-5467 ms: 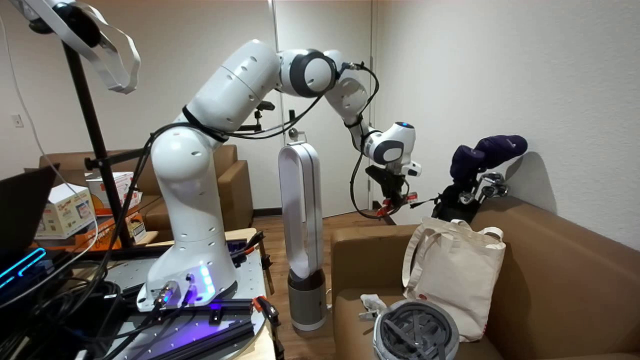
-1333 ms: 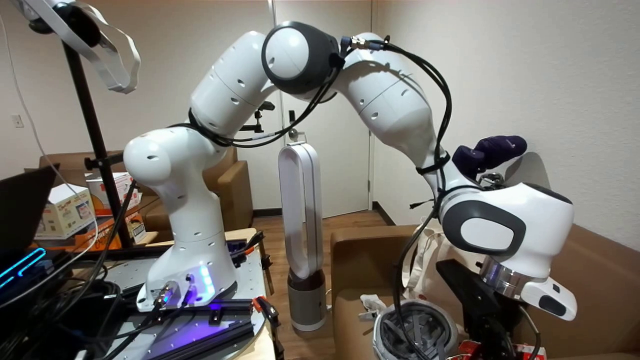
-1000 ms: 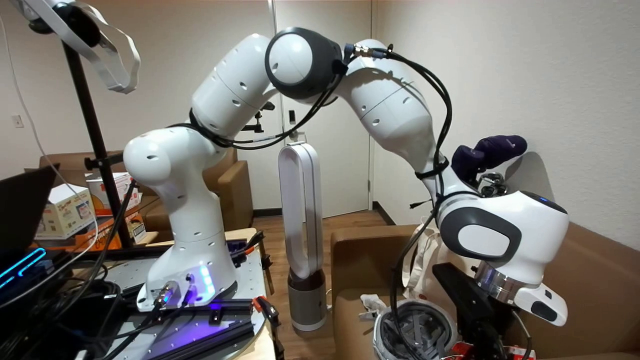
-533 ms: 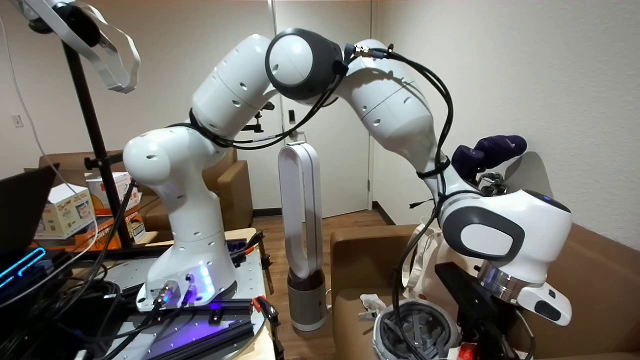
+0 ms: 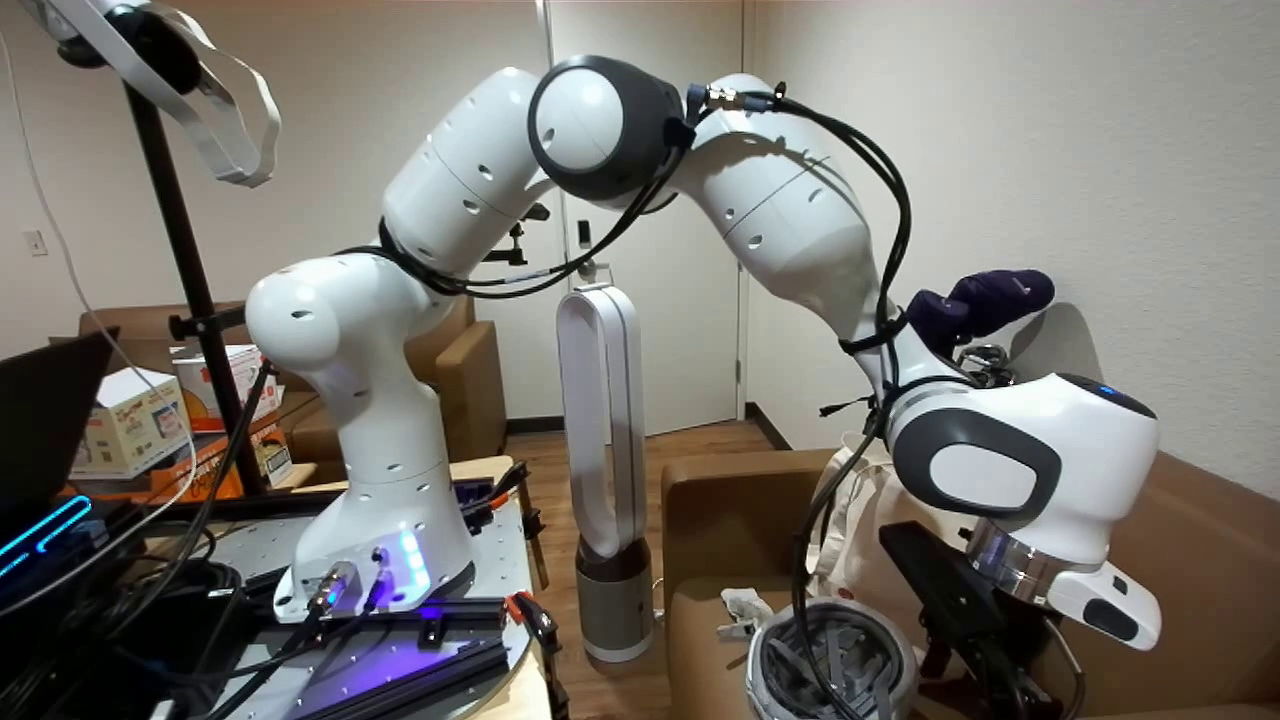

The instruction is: Put the orange box on the other armrest of the couch

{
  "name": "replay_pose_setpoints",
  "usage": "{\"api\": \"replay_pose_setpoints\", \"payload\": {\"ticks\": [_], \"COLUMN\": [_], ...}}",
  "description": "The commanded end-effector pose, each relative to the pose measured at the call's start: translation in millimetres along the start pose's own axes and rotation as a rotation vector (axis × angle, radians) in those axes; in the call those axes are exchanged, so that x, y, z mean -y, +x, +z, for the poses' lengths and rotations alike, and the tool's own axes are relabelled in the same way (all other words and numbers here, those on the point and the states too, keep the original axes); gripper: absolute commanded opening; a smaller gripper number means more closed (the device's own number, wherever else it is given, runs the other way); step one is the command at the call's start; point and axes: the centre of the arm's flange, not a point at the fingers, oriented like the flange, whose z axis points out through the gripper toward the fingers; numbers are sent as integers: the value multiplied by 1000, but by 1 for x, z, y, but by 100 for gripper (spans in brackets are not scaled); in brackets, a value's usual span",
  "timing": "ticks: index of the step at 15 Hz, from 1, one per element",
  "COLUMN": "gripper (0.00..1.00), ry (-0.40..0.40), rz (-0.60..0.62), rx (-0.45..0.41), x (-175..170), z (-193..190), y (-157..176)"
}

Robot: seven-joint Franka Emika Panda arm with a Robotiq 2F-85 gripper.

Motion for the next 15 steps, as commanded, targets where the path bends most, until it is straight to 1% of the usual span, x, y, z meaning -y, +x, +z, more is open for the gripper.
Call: {"api": "replay_pose_setpoints", "payload": {"ticks": [1, 3, 5, 7, 10, 11, 12, 13, 15], "gripper": [100, 100, 100, 100, 100, 100, 100, 100, 100], "ry": [42, 64, 76, 106, 121, 123, 127, 138, 179], "rz": [28, -9, -35, -103, -166, -167, -138, -135, -101], "rx": [-21, -21, -19, 13, 43, 36, 10, 7, -41], "x": [3, 12, 28, 48, 84, 95, 108, 117, 132], "z": [-22, -40, -61, -83, -104, -109, -109, -110, -108], "y": [-3, -6, -10, -16, -27, -32, -39, -43, -55]}}
